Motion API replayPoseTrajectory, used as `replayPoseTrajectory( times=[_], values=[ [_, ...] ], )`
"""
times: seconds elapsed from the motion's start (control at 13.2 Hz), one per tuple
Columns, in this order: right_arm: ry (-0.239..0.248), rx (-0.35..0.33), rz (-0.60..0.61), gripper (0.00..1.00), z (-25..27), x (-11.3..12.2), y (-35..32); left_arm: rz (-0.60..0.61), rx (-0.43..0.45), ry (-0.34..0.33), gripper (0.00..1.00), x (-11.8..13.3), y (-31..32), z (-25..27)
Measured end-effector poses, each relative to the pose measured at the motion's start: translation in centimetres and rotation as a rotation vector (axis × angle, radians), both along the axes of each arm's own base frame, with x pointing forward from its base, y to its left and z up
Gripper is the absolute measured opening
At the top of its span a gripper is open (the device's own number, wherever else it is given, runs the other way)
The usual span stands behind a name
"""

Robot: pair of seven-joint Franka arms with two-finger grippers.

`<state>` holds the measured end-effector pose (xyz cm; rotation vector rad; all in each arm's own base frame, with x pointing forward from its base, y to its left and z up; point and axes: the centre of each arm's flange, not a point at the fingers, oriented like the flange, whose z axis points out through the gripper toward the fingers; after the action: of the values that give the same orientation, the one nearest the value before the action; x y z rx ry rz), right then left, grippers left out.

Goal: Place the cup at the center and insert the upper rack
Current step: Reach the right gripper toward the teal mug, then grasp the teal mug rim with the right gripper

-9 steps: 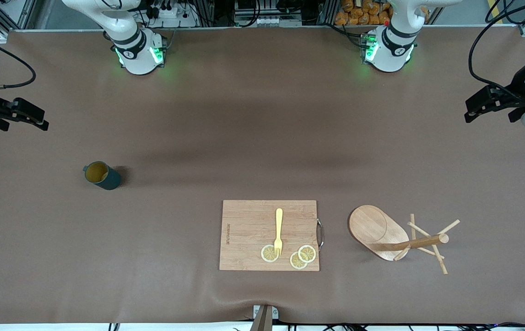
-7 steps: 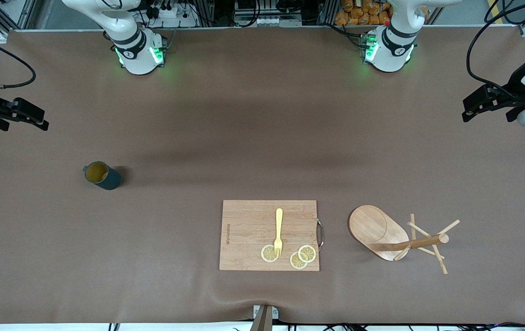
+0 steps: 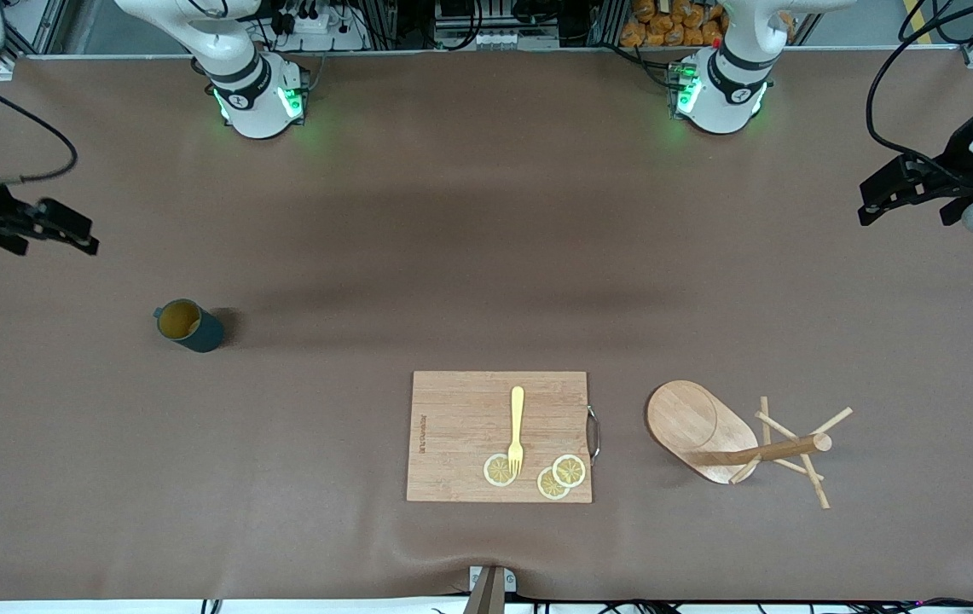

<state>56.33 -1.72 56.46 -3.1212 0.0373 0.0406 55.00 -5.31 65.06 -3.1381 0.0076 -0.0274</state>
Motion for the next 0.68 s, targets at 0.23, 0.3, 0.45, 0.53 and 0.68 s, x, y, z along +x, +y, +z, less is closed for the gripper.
replayPoseTrajectory(
  times=[0.23,0.3,0.45,0.53,0.68],
  values=[
    [0.068,-0.002,-0.024,1.0,-6.8,1.8,0.0,0.002,0.0,0.005,1.0,0.1,0.0,-0.2],
    [0.09,-0.003,-0.026,1.0,-8.9,2.4,0.0,0.004,0.001,0.008,1.0,0.1,0.0,-0.3],
    [0.147,-0.005,-0.034,1.0,-13.2,3.2,0.0,0.005,0.001,0.011,1.0,0.2,-0.1,-0.6],
    [0.162,-0.007,-0.046,1.0,-15.3,3.4,0.0,0.005,0.001,0.014,1.0,0.3,-0.1,-0.7],
    [0.158,-0.01,-0.059,1.0,-19.8,3.1,-0.1,0.005,0.002,0.021,1.0,0.5,-0.1,-1.1]
  ],
)
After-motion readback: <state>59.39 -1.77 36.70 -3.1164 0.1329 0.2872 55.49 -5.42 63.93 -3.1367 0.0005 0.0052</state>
